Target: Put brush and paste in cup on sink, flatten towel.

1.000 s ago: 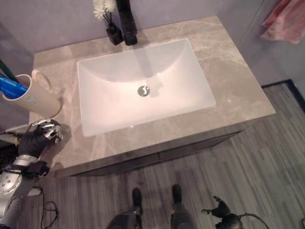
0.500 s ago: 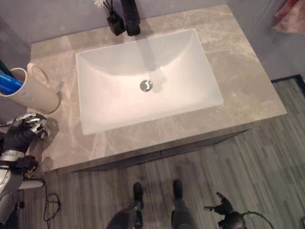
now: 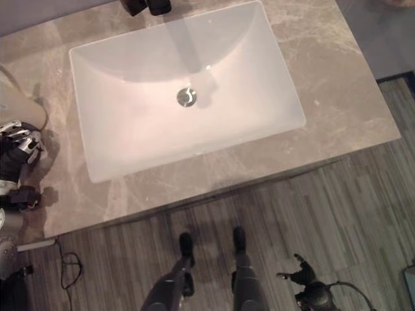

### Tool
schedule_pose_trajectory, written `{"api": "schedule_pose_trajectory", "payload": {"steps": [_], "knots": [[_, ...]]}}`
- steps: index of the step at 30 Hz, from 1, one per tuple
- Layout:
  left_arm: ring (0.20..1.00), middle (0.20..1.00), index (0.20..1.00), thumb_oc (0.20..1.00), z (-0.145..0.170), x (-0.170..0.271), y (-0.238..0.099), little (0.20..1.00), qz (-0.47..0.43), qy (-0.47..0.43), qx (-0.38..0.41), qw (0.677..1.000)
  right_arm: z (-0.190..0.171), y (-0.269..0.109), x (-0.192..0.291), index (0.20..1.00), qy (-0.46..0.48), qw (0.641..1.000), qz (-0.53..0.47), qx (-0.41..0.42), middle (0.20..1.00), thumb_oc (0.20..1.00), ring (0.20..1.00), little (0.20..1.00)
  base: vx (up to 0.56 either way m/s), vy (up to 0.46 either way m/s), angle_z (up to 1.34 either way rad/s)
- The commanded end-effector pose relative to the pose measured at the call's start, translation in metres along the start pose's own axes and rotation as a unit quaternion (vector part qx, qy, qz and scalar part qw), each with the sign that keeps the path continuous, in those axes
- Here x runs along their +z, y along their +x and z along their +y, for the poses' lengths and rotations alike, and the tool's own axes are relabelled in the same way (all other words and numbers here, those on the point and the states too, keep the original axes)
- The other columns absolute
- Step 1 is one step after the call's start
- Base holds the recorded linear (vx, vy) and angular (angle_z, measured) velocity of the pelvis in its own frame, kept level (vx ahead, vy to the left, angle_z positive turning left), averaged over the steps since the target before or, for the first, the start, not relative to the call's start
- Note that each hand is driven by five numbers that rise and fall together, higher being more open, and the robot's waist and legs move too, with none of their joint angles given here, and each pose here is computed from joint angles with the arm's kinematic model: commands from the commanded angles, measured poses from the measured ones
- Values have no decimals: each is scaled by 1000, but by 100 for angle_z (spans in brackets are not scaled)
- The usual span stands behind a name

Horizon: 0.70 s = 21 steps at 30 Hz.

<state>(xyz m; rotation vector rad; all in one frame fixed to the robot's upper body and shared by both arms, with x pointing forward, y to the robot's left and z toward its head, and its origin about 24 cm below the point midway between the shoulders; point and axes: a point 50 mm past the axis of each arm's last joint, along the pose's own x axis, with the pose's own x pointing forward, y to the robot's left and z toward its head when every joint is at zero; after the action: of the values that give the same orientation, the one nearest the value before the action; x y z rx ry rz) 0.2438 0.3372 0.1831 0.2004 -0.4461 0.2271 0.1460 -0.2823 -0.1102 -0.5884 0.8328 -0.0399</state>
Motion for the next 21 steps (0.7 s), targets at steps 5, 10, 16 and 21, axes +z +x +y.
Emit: {"api": "schedule_pose_trajectory", "payload": {"steps": [5, 10, 16, 21], "knots": [[200, 200, 200, 200, 7, 1, 12, 200, -5, 30, 17, 999, -1, 3, 4, 1000, 7, 1000, -5, -9, 1000, 1000, 1000, 1000, 0, 0, 0], [200, 200, 200, 200, -5, -6, -2, 200, 8, 19, -12, 1000, 4, 1, -1, 1000, 12, 1000, 5, -2, 1000, 1000, 1000, 1000, 8, 1, 0], [200, 200, 200, 200, 10, -15, -22, 200, 40, 40, 3, 998, 3, 0, -2, 1000, 8, 1000, 3, 1, 1000, 1000, 1000, 1000, 5, 1, 0], [200, 200, 200, 200, 26, -16, -26, 200, 52, 68, 42, 995, 1, 1, -3, 1000, 7, 1000, 6, 0, 1000, 1000, 1000, 1000, 0, 0, 0]]}}
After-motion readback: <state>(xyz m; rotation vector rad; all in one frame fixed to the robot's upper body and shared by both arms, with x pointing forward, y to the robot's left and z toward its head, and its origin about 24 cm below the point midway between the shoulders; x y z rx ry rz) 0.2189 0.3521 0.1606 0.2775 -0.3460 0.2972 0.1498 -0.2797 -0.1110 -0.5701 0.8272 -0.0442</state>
